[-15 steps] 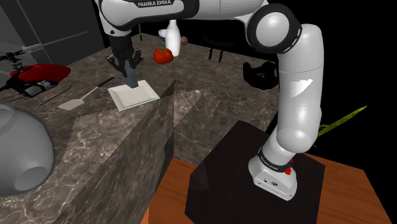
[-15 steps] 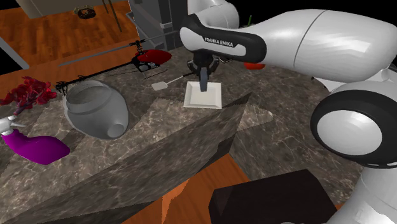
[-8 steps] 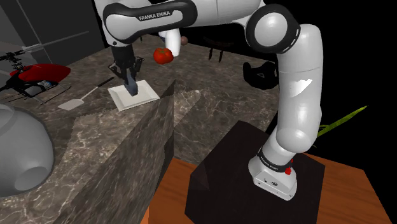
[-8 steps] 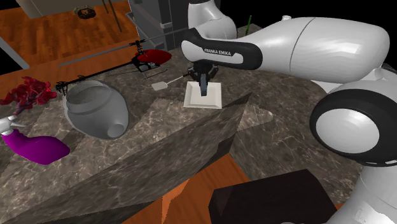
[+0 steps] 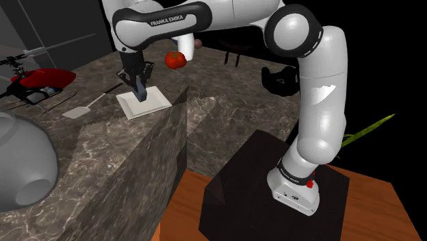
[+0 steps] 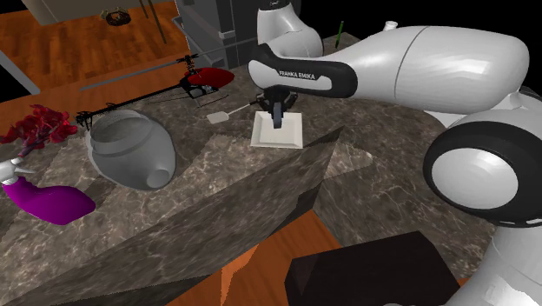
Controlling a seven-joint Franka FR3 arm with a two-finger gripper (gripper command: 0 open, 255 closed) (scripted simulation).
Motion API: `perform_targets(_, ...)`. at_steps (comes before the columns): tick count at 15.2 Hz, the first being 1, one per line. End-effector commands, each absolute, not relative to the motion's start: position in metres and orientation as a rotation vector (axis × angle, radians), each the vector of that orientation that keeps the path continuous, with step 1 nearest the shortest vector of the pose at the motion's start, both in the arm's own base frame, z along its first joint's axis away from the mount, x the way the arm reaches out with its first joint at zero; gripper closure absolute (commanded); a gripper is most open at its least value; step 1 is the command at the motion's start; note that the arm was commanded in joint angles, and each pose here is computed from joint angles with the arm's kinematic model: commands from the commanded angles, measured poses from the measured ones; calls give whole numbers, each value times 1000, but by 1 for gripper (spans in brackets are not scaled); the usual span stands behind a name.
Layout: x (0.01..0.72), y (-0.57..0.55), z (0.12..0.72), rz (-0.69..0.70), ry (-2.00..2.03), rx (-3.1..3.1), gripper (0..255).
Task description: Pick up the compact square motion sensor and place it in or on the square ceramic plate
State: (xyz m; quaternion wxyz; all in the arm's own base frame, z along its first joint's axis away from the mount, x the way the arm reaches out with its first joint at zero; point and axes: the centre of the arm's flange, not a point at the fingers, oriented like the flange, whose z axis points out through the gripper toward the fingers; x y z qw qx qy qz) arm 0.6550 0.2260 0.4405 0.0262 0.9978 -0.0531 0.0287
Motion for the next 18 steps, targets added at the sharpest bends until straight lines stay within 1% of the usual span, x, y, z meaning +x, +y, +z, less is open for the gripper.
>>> perform_targets(1, 654, 226, 432, 63, -163, 3079, 255)
perform_targets(2, 655, 227, 433, 63, -163, 3079, 0)
perform_targets(7, 654, 226, 432, 63, -163, 3079, 0)
perform_targets(11, 652, 229, 482, 63, -163, 3079, 0)
perform_targets(18, 652, 229, 482, 63, -163, 3079, 0)
